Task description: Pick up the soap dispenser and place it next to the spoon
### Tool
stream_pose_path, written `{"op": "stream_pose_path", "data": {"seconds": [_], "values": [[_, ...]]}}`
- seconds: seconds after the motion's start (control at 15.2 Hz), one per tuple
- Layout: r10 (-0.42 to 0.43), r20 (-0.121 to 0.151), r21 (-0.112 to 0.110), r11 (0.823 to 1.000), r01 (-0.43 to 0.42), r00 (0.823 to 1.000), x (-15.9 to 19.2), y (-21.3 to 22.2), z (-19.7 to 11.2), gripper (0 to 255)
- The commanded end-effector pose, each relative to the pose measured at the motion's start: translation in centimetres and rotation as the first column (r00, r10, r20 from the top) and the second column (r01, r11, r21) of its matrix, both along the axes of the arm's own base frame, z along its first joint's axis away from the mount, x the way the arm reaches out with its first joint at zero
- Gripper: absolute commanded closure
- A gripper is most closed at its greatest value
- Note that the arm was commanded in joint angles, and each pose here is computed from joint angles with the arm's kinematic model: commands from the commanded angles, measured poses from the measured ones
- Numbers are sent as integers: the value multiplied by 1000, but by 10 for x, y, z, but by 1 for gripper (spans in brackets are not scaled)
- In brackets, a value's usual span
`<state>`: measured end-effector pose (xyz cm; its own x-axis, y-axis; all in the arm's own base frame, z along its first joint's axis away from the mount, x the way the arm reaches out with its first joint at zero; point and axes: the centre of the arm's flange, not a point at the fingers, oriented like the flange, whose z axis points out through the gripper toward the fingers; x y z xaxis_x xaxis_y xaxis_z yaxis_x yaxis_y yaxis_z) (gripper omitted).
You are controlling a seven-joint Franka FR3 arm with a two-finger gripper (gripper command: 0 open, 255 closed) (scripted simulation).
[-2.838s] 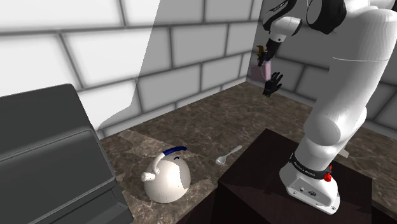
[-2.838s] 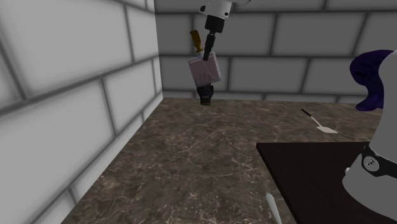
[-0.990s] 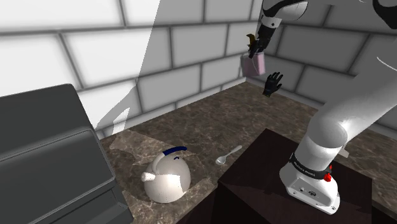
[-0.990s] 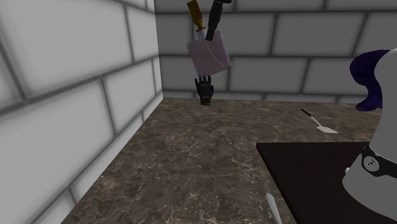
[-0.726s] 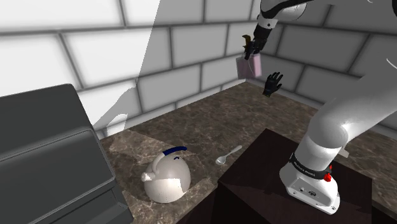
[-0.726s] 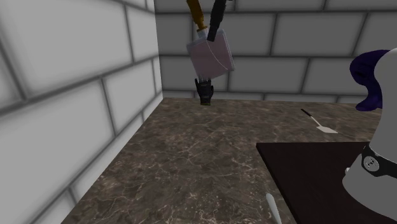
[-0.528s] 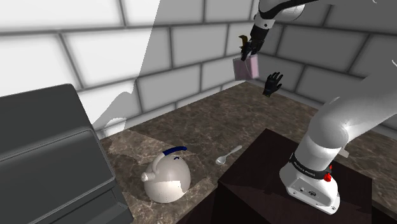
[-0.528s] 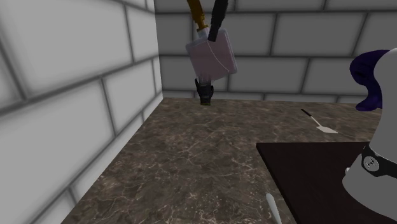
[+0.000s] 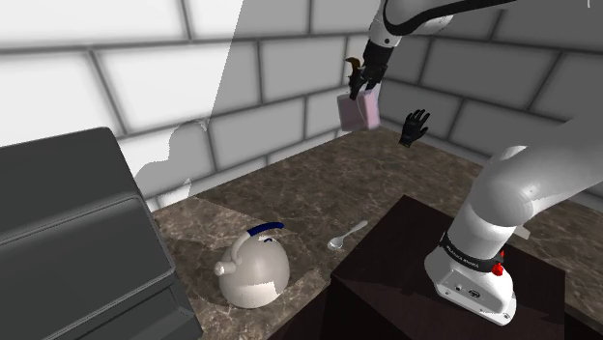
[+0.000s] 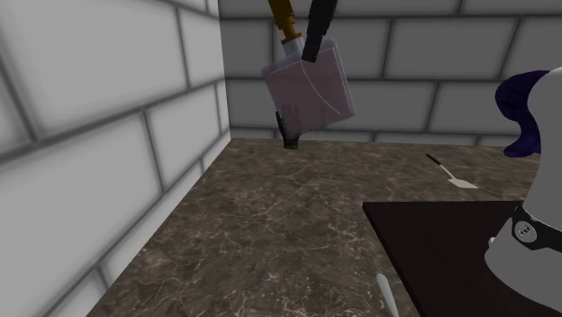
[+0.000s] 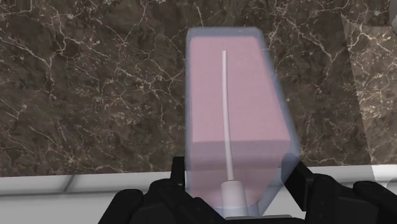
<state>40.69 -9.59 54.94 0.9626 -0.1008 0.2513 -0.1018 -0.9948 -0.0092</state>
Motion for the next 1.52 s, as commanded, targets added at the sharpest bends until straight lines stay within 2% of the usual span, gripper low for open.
{"op": "stream_pose_path", "data": {"seconds": [0.0,0.73,1.45], "values": [[-2,1,0,1000,2,1000,0,25,1,255],[-2,1,0,1000,2,1000,-2,175,1,255],[-2,1,0,1000,2,1000,-2,175,-57,255]]}}
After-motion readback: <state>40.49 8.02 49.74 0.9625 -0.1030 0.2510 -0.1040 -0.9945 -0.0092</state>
